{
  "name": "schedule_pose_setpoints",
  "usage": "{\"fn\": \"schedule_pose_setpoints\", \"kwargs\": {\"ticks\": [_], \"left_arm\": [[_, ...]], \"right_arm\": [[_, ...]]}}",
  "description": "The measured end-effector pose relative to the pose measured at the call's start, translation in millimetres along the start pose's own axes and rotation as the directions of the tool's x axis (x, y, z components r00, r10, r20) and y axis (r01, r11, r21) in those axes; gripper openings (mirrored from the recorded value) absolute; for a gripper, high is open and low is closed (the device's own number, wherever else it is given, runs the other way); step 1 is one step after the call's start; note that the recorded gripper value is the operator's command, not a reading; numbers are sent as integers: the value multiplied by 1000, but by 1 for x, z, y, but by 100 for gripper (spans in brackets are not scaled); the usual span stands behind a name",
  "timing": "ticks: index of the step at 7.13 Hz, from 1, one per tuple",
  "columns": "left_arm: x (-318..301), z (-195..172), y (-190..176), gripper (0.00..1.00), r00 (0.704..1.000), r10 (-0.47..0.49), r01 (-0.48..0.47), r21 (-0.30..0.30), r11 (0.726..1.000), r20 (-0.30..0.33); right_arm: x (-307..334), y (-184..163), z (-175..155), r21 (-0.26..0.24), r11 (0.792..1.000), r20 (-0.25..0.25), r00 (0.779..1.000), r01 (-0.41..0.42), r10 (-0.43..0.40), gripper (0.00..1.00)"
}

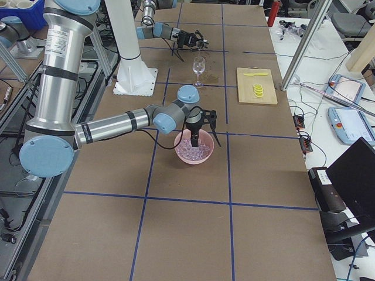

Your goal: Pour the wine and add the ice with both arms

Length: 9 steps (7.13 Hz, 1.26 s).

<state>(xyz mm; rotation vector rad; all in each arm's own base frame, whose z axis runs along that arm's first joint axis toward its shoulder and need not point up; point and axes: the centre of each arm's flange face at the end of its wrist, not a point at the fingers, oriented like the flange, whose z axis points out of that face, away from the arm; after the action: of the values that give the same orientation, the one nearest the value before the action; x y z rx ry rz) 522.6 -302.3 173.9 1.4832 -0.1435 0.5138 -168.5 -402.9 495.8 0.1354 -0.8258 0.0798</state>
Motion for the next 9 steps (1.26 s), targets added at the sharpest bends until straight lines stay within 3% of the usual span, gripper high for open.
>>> {"fn": "schedule_pose_setpoints", "kwargs": {"ticks": [3, 6, 9], "left_arm": [[3, -2, -3, 0, 993, 118, -118, -21, 993, 4], [-7, -6, -11, 0, 962, 273, -273, -18, 962, 8], [-10, -6, -13, 0, 939, 344, -344, -19, 939, 12]], "right_arm": [[0, 0, 1, -3, 1000, -1, 1000, -1, 1, 100], [0, 0, 2, -4, 1000, -2, 1000, -1, 1, 100], [0, 0, 2, -4, 1000, -2, 1000, -1, 1, 100]]}}
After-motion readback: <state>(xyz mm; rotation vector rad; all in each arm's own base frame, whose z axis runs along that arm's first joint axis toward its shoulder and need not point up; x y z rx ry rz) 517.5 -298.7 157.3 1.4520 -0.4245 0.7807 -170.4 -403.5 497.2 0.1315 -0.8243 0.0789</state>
